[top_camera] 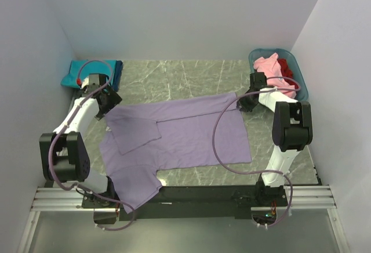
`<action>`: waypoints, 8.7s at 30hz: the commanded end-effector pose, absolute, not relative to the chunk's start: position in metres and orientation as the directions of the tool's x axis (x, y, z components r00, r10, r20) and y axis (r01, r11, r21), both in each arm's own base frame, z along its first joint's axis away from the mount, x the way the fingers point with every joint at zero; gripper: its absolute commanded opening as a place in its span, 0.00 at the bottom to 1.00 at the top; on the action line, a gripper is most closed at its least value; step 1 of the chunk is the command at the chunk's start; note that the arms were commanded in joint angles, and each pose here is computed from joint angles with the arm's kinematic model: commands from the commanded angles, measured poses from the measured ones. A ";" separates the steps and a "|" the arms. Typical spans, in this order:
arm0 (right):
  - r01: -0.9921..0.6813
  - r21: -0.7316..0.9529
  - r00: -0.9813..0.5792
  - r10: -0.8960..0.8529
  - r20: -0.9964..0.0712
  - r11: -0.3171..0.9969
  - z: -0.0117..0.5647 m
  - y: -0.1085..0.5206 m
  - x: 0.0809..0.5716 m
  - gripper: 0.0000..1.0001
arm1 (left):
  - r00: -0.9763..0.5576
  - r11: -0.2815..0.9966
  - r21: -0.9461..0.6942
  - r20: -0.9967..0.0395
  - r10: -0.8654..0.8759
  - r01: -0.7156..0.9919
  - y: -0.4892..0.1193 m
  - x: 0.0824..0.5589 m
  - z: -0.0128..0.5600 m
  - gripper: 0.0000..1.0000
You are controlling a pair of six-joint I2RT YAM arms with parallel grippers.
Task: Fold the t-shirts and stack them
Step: Fold the tshirt
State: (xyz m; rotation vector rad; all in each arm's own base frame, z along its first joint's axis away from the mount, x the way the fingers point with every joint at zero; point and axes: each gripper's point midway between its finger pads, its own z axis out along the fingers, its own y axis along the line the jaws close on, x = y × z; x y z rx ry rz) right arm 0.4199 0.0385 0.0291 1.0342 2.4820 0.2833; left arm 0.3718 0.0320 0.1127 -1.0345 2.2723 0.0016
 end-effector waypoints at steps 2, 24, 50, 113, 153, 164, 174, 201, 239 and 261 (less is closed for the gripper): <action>0.655 0.407 -0.527 0.771 -0.359 0.637 0.046 0.030 0.439 0.31 | -0.483 0.724 -0.213 -0.618 -0.620 -0.656 0.038 0.361 0.125 0.88; 0.685 0.369 -0.545 0.778 -0.313 0.629 0.017 0.032 0.427 0.31 | -0.510 0.743 -0.217 -0.605 -0.612 -0.634 0.030 0.361 0.121 0.87; 0.670 0.330 -0.568 0.745 -0.350 0.665 0.031 0.024 0.412 0.08 | -0.531 0.737 -0.182 -0.585 -0.613 -0.651 0.034 0.360 0.109 0.88; 0.184 0.234 -0.791 0.284 -0.541 0.955 0.084 0.117 0.544 0.38 | -0.710 0.833 -0.129 -0.463 -0.530 -0.537 -0.054 0.490 0.082 0.99; 0.114 0.144 -0.839 0.173 -0.516 0.983 0.078 0.100 0.260 0.40 | -0.534 0.592 -0.087 -0.341 -0.774 -0.802 0.037 0.235 0.024 0.53; 0.264 0.087 -0.848 0.274 -0.453 0.961 0.058 0.063 0.247 0.40 | -0.560 0.598 -0.034 -0.311 -0.768 -0.801 0.036 0.228 0.014 0.18; 0.398 0.104 -0.841 0.408 -0.355 0.912 0.030 0.040 0.229 0.39 | -0.536 0.599 -0.074 -0.369 -0.759 -0.798 0.040 0.234 0.032 0.01; 0.522 0.057 -0.841 0.525 -0.132 0.851 0.002 0.041 0.185 0.45 | -0.498 0.594 -0.117 -0.433 -0.752 -0.796 0.045 0.241 0.048 0.01; 0.563 0.177 -0.718 0.583 -0.381 0.808 0.097 0.020 0.296 0.00 | -0.437 0.574 -0.270 -0.429 -0.790 -0.773 0.054 0.300 0.118 0.01; 0.562 0.116 -0.714 0.552 -0.431 0.819 0.081 0.007 0.368 0.00 | -0.439 0.545 -0.328 -0.345 -0.830 -0.772 0.052 0.377 0.103 0.01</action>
